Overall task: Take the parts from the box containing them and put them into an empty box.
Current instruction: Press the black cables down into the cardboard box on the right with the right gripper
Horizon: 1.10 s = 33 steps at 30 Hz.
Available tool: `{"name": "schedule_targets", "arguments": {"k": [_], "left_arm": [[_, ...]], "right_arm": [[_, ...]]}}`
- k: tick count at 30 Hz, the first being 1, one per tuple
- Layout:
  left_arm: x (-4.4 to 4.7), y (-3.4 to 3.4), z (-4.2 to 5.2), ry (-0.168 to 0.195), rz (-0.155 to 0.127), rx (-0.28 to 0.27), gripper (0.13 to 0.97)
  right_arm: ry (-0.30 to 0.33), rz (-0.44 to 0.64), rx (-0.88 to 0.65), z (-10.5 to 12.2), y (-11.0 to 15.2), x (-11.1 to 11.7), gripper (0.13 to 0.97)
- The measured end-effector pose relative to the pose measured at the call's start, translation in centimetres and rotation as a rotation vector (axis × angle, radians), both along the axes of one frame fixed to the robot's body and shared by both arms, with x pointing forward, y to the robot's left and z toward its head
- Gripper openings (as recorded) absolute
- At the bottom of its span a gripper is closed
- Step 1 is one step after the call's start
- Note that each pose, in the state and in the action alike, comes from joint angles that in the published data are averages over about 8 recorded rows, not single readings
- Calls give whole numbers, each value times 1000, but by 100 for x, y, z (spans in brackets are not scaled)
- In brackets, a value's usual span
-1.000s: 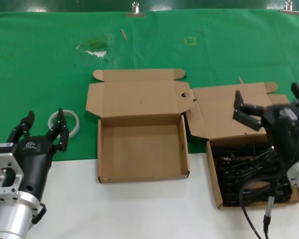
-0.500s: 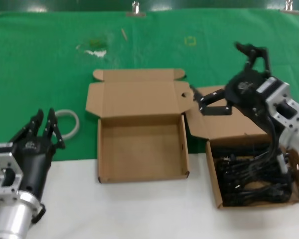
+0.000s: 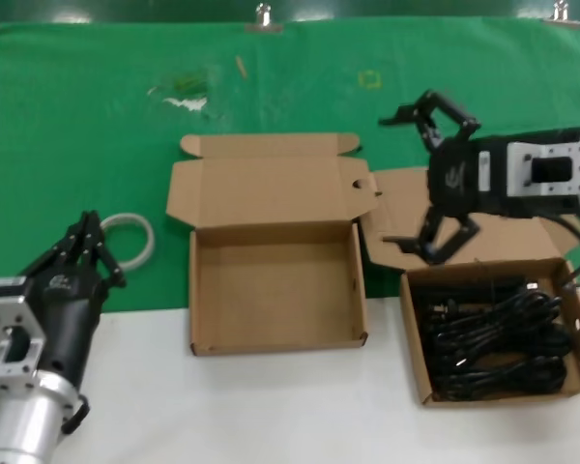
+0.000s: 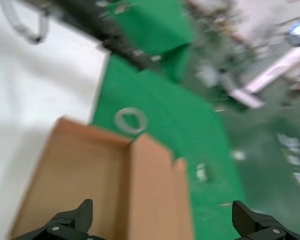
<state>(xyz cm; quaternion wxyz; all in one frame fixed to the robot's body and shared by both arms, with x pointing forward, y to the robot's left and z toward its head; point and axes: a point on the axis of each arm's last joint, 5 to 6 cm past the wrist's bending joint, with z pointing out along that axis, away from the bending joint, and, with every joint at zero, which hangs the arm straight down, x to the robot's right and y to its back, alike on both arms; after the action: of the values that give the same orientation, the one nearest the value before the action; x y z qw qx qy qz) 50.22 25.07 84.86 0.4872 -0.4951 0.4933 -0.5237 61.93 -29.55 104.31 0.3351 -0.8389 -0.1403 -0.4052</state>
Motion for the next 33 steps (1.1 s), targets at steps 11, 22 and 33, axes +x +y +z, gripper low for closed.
{"name": "schedule_targets", "arguments": {"k": [11, 22, 33], "left_arm": [[0, -2, 0, 0, 0, -1, 156], [0, -2, 0, 0, 0, -1, 156], [0, -2, 0, 0, 0, -1, 156]], "right_arm": [[139, 108, -397, 149, -72, 302, 966], [289, 154, -605, -101, -176, 306, 966], [337, 178, -678, -326, -220, 393, 966]]}}
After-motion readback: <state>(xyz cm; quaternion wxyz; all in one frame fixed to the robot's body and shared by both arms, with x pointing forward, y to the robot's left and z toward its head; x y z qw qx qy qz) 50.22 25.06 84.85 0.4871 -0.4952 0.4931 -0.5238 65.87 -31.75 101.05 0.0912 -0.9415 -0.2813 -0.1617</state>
